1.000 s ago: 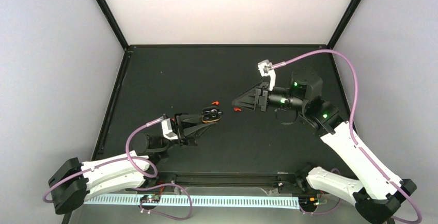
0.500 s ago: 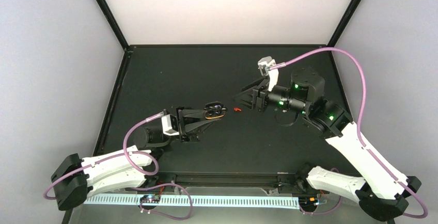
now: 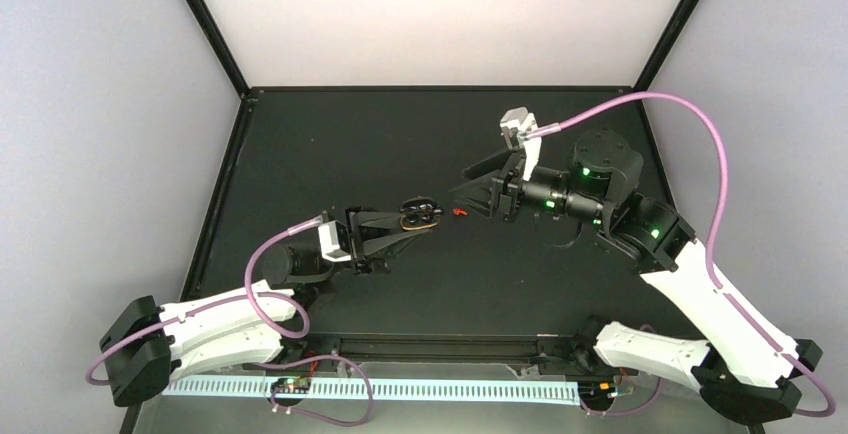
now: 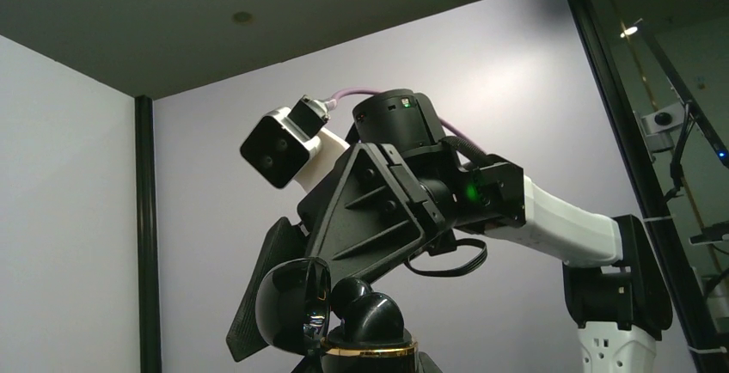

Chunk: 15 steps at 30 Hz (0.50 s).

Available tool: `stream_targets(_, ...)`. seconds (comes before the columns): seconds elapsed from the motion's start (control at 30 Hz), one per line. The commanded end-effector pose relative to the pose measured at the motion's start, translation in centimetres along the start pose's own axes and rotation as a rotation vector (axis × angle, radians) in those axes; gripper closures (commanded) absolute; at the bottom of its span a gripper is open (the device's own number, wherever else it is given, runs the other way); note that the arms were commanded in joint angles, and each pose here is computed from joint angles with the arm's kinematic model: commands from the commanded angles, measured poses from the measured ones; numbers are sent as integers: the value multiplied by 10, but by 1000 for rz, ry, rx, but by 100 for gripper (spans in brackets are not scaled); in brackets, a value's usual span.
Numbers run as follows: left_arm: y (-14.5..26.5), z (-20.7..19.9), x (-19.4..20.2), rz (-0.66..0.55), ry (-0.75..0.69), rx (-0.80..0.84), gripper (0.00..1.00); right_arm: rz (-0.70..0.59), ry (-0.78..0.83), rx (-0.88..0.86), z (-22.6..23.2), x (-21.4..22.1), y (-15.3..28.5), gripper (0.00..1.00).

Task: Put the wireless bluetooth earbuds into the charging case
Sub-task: Place the earbud in the charging case.

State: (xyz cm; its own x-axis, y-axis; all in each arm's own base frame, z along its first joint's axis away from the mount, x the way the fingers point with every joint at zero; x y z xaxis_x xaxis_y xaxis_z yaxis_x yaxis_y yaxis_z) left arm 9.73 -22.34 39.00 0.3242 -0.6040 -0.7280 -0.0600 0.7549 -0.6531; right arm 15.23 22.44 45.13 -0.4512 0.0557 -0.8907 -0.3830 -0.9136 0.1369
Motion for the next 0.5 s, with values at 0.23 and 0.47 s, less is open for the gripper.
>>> stream_targets(0.23,-11,2,-19,-63,-36,3,98,13,44,-42,15,-2,1,44)
stream_targets(0.47,-12,3,-17,-57,-30,-1,99,14,53,-61,22,-2,3,44)
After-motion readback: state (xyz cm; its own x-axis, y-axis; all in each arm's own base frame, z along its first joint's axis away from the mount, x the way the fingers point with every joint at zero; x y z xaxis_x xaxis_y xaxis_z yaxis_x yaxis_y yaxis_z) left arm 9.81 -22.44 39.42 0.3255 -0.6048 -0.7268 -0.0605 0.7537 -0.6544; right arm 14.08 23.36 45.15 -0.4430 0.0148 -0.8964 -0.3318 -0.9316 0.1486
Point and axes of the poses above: each gripper's point midway between its finger pads, its own y axis back along the fingers, its own z axis along the line the jaws close on, x = y × z, the point moved 5 cm from there along y, back along the fingers, and after that the axes turned 3 degrees about -y, right-handed, at the moved point
